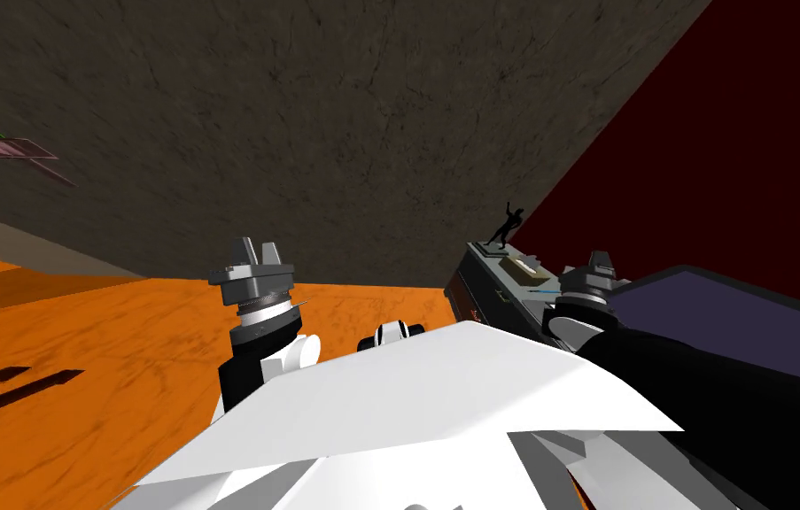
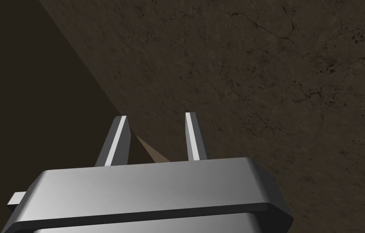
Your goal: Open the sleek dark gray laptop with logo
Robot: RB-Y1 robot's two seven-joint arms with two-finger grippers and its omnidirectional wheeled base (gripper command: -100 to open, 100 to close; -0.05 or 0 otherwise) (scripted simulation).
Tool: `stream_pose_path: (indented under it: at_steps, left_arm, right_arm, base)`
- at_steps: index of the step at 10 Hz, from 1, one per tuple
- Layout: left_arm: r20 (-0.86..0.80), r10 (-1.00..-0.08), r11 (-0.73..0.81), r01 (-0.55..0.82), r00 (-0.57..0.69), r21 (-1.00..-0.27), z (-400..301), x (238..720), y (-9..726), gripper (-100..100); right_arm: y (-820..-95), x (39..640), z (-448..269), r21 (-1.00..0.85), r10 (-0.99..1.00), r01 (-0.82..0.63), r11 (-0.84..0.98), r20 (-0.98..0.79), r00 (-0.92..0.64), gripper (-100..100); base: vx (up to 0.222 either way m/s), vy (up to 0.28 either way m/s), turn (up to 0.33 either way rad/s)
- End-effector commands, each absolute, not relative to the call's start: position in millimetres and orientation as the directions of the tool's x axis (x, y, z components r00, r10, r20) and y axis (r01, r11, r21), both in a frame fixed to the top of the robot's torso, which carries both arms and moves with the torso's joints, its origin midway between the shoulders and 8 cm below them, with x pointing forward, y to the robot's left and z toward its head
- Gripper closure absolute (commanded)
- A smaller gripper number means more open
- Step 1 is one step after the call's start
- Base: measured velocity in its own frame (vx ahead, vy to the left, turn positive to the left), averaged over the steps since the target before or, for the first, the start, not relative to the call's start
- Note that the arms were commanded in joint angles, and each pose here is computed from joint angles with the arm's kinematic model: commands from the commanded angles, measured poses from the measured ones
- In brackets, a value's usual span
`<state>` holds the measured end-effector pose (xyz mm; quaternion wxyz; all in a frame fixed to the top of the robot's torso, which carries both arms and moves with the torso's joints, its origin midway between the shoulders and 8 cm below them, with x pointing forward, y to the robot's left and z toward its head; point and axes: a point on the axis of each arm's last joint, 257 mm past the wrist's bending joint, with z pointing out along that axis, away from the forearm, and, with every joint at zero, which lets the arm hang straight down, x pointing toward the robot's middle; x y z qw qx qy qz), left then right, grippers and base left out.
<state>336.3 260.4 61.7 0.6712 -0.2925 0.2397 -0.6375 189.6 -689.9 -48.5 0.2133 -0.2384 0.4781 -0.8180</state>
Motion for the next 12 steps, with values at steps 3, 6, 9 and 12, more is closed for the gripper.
stream_pose_path:
  at_steps: [3, 6, 9, 12]
  left_arm:
    - [0.051, -0.996, 0.016, 0.716, 0.072, -0.698, 62, 336, 260, 0]
    - [0.051, -0.996, 0.016, 0.716, 0.072, -0.698, 62, 336, 260, 0]
    - [0.051, -0.996, 0.016, 0.716, 0.072, -0.698, 62, 336, 260, 0]
    - [0.051, -0.996, 0.017, 0.715, 0.072, -0.698, 62, 336, 260, 0]
  right_arm:
    - [-660, 209, -61, -0.826, -0.609, -0.006, -0.563, 0.42, -0.672, -100]
    - [-643, 217, -74, -0.78, -0.617, -0.058, -0.623, 0.536, -0.577, -100]
    - [-627, 221, -89, -0.733, -0.617, -0.093, -0.674, 0.627, -0.475, -100]
    - [-611, 221, -105, -0.689, -0.613, -0.112, -0.716, 0.698, -0.37, -100]
  base:
    - [-0.305, 0.012, 0.235]
    - [-0.294, -0.027, 0.152]
    - [-0.323, -0.118, 0.103]
    - [-0.335, -0.138, 0.068]
